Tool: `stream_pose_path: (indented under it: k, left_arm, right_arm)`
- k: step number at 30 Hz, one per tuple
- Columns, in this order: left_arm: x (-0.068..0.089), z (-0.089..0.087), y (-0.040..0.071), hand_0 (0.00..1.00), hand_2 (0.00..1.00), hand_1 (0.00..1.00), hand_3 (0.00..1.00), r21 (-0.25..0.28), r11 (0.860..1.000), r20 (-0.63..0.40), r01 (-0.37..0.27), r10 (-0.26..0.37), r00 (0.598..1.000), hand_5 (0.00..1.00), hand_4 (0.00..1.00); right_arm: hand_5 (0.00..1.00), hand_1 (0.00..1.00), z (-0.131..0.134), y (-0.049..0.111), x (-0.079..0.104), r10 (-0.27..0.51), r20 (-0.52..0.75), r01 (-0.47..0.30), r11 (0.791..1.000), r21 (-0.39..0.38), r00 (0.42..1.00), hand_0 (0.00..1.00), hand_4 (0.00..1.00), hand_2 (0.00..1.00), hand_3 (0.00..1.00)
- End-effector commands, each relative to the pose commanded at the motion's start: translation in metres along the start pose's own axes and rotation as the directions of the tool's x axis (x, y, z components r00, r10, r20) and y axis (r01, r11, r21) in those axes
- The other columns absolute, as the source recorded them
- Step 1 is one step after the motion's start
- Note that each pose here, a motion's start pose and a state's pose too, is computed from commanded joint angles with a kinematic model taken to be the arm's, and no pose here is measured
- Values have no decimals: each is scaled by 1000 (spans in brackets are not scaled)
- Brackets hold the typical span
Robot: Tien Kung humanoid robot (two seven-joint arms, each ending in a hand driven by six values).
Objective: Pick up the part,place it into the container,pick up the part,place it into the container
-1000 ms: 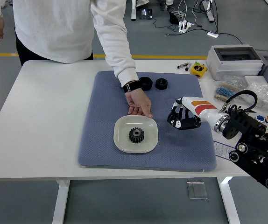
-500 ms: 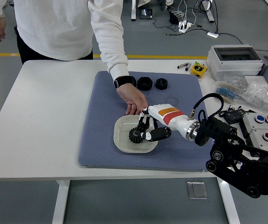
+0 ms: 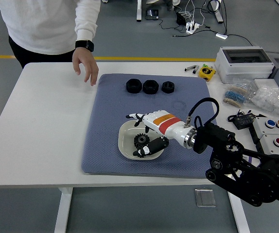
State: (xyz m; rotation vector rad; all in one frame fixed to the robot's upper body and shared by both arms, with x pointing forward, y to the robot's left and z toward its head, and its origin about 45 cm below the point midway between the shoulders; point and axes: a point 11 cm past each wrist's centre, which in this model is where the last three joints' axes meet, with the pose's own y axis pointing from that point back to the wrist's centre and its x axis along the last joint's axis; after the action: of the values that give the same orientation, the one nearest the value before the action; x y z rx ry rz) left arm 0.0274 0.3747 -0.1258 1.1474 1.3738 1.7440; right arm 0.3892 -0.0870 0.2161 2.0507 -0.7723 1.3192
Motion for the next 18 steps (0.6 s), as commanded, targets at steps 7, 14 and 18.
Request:
stream_pose_path:
  k: [7,14,18]
  left_arm:
    - [0,0,0,827,840,813,579,1,1000,2,-1,1,1000,707,504]
    - [0,0,0,827,839,813,581,2,1000,0,-2,2,1000,706,504]
    - [1,-1,0,827,839,812,581,2,1000,1,-3,3,1000,706,505]
  right_arm:
    - [562,508,14,5,28,121,62,-119,992,-40,991,315,998,755,945]
    - [509,517,63,25,49,309,228,-262,941,-216,923,332,998,733,873]
    - [465,565,92,42,51,420,353,-302,889,-344,836,420,899,723,817]
